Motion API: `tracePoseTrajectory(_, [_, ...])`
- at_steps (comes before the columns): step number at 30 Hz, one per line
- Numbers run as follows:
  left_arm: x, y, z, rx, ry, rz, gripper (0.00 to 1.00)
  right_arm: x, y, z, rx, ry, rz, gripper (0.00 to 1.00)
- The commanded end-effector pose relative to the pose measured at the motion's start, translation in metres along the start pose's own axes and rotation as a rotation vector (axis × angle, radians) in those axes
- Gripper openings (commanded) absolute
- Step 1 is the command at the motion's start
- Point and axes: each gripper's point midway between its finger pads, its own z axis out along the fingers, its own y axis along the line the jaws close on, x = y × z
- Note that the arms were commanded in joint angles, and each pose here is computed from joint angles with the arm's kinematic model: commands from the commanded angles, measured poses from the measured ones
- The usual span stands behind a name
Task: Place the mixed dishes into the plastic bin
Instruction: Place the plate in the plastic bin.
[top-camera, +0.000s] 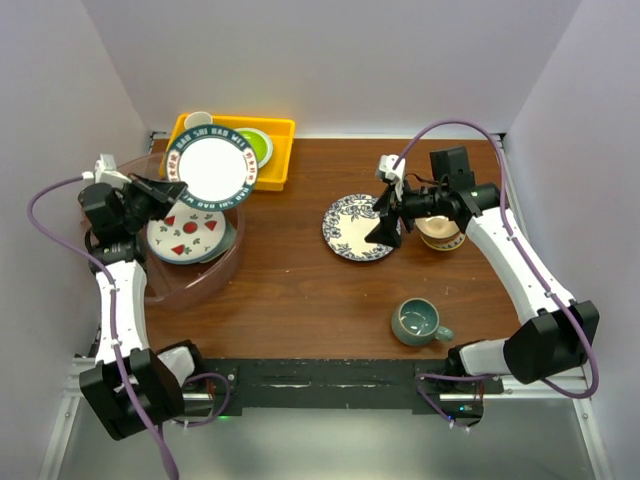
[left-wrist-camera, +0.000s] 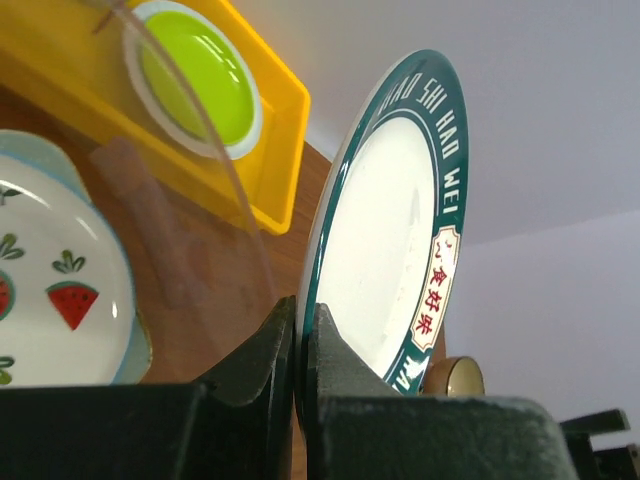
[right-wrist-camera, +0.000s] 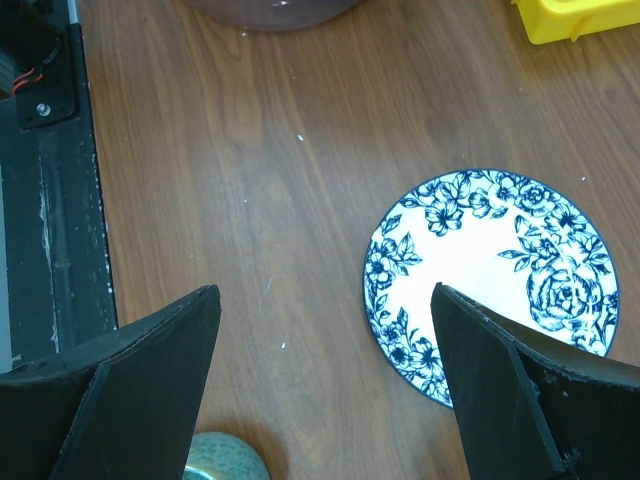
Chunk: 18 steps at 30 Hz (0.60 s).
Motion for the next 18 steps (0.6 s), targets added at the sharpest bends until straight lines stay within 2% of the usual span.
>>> tracePoseTrajectory(1, [-0.026, 0.004, -0.006, 0.023, -0.101, -0.074, 0.0, -0.004, 0.002, -0.002, -0.001, -0.024, -0.013, 0.9])
tracePoseTrajectory(7, [-0.033, 0.041, -0.011, -0.089, -0.167, -0.205, 0.0, -0.002, 0.001, -0.001, -0.005, -0.021, -0.01, 0.9])
tracePoseTrajectory(11, [-0.032, 0.072, -0.016, -0.219, -0.202, -0.285, 0.0, -0.002, 0.003, 0.0, -0.015, -0.026, -0.011, 0.9])
tracePoseTrajectory(18, [-0.035, 0.111, -0.025, -0.39, -0.264, -0.347, 0.0, 0.002, 0.007, 0.0, -0.025, -0.027, -0.011, 0.9])
